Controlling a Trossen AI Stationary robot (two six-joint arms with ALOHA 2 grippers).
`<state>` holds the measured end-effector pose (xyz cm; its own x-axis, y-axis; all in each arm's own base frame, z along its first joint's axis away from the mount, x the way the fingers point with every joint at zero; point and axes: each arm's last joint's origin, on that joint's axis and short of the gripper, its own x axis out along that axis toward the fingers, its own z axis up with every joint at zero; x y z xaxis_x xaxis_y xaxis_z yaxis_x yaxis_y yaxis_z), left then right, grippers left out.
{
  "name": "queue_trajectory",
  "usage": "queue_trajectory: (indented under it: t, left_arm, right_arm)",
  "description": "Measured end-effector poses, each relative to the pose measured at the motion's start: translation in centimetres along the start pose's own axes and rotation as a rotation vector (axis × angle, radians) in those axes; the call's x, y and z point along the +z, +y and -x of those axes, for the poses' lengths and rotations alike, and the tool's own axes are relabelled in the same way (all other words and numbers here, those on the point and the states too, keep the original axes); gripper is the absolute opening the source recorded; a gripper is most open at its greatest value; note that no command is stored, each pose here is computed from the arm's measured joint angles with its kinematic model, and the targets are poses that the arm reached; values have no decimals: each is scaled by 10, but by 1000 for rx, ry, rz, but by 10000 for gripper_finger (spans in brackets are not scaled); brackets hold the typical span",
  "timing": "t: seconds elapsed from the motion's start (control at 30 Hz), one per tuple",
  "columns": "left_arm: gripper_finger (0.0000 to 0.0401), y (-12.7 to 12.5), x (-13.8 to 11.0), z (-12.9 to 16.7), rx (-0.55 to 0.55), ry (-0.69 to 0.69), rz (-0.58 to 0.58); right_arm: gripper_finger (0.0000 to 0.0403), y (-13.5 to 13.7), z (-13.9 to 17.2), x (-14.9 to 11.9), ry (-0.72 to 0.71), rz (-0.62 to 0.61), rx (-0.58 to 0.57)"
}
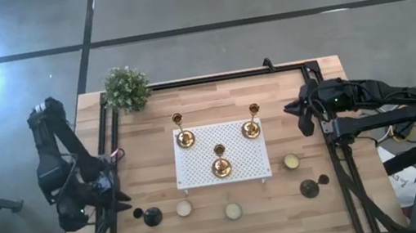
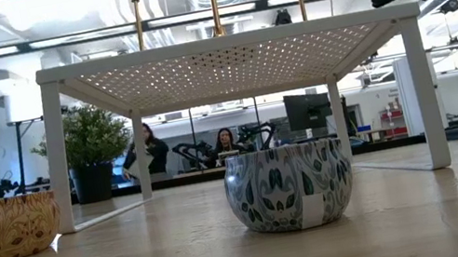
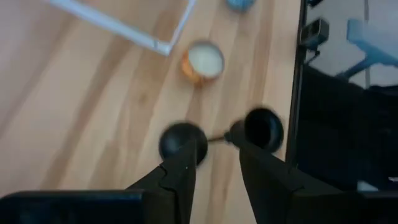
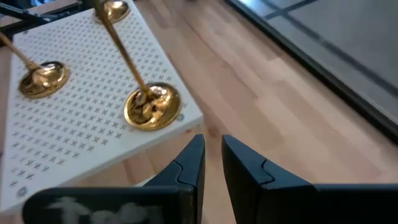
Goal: Pick & Place candle stick holders
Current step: Put the left black candle holder on the shelf
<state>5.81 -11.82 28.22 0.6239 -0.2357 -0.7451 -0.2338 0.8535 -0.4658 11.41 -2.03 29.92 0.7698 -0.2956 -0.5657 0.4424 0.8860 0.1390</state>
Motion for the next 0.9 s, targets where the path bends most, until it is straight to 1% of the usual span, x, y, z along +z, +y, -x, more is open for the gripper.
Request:
queue_trajectory:
  t: [0.13,0.2,0.33,0.5,0.57,0.67,0.9]
  left_arm:
    - [127,-5,-8,-5,17,57,-28]
    - [127,-8,-11,-10,47,74,-49]
    - [127,-10,-23,-26,117,160,-85]
    - [128,-12,-38,-50,134,169,-120]
    - [128,-11,-42,-58,138,148,-127]
    - [128,-11,-46,-68,128,82,-128]
    - [128,-9,-50,-81,98,-33,-147]
  right_arm:
    - [48,-1,0,1,-16,7,-29]
    - [48,-1,0,1,-16,7,-29]
    - [48,-1,0,1,-16,9,-30]
    - [47,-1,0,1,-16,1,-30]
    - [47,-1,0,1,-17,-5,-30]
    - [49,-1,0,1,-17,-6,-30]
    - [50,0,0,3,-43,-10,-24]
